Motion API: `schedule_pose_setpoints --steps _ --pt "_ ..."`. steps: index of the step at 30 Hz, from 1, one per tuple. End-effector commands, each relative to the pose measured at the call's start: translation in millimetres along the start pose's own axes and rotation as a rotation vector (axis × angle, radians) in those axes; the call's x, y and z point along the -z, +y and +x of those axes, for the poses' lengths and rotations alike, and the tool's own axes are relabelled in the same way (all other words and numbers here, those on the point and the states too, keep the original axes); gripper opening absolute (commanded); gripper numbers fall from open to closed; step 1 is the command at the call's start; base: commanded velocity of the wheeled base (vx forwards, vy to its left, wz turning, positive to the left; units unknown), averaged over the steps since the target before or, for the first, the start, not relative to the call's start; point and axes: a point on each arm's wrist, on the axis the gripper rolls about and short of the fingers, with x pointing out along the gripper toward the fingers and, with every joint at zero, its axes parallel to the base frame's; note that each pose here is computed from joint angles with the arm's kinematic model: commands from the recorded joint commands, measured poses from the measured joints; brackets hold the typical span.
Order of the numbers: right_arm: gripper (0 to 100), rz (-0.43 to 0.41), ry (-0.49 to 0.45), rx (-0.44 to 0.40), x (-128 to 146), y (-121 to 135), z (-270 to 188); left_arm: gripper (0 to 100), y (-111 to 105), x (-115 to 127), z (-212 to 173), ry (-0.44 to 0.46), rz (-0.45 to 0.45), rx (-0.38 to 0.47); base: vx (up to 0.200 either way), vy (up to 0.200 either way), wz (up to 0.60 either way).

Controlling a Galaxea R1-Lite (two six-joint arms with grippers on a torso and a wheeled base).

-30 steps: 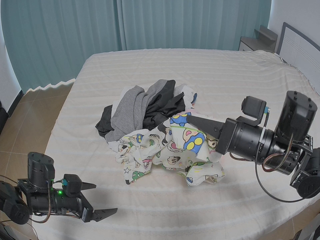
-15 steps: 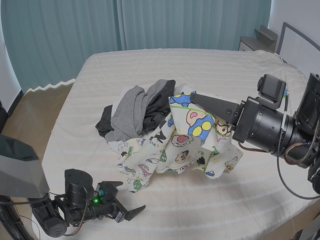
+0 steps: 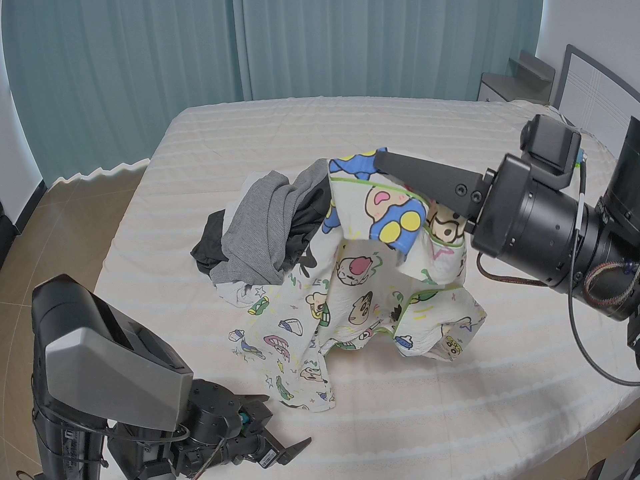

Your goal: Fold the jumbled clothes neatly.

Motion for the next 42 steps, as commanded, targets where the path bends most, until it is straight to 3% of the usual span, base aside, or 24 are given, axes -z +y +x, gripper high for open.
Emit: schedule_pose_setpoints --steps 1,6,9,12,16,22,24,29,42 --pt "0 -0.002 -0.009 -0.008 -3 1 5 100 -7 -7 12 -0.046 -0.008 -0.004 0.000 0.000 0.00" --pt "0 -0.001 -0.005 -0.005 -1 0 6 100 -26 -30 20 -0.147 -0.126 -0.021 0.000 0.000 0.00" --pt "0 0.001 0.006 0.003 2 -2 8 100 -40 -42 28 -0.207 -0.204 -0.129 0.000 0.000 0.00" --pt "0 0.002 0.012 0.005 4 -3 9 100 -54 -49 31 -0.251 -0.279 -0.164 0.000 0.000 0.00" --pt "0 0.002 0.014 0.010 5 -5 11 100 -68 -52 28 -0.273 -0.329 -0.165 0.000 0.000 0.00" --pt "0 0.001 0.013 0.018 5 -7 11 100 -92 -56 11 -0.296 -0.373 -0.082 0.000 0.000 0.00" --pt "0 0.002 0.013 0.018 5 -7 11 100 -91 -62 18 -0.325 -0.386 -0.098 0.000 0.000 0.00" --pt "0 0.001 0.006 0.016 3 -6 10 100 -81 -53 56 -0.323 -0.415 -0.256 0.000 0.000 0.00" --pt "0 0.002 0.011 0.016 4 -7 10 100 -50 -56 96 -0.375 -0.491 -0.382 0.000 0.000 0.00"
